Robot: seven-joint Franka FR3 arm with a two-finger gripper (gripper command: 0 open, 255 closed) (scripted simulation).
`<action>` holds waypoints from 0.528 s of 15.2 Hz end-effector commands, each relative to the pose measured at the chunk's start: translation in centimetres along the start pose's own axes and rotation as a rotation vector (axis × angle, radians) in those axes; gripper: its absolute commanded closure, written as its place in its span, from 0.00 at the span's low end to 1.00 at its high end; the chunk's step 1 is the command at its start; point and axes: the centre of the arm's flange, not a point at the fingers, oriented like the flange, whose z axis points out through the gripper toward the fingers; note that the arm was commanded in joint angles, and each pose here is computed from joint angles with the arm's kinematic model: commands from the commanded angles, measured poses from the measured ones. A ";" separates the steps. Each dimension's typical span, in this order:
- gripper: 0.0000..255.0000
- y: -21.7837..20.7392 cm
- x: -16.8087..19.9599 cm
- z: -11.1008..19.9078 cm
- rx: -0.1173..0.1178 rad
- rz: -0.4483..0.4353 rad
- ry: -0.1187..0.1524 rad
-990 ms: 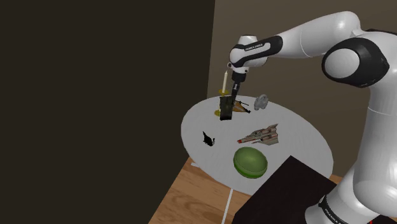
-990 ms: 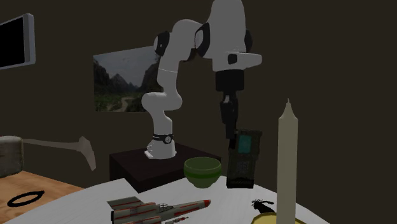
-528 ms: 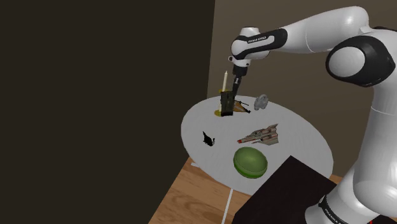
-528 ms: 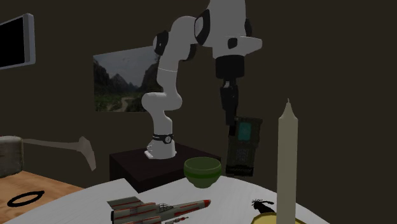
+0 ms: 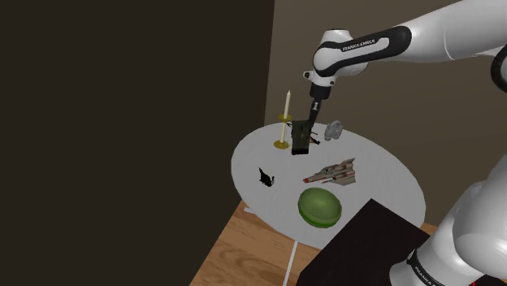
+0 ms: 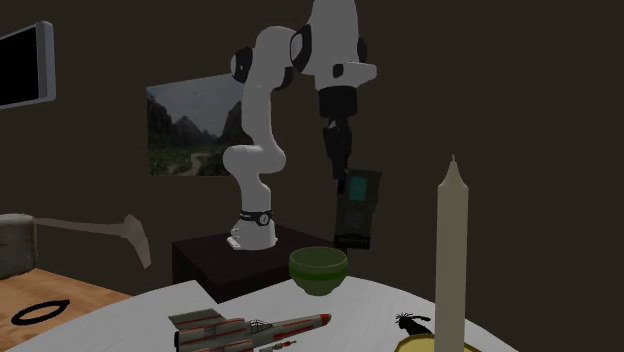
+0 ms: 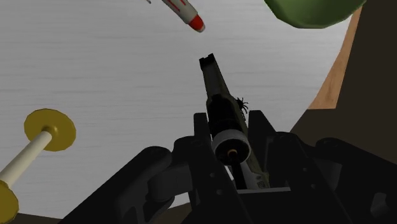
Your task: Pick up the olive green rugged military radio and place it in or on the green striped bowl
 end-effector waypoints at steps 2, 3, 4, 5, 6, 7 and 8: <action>1.00 -3.1 -2.6 -0.5 -0.001 0.000 0.000; 1.00 -4.1 -3.5 -0.7 -0.001 0.000 0.000; 1.00 -5.1 -4.3 -1.0 -0.001 0.000 0.000; 1.00 -6.0 -5.2 -1.2 -0.001 0.000 0.000; 1.00 -7.0 -6.0 -1.5 -0.001 0.000 0.000; 1.00 -8.0 -6.9 -1.7 -0.001 0.000 0.000; 1.00 -9.0 -7.7 -1.9 -0.001 0.000 0.000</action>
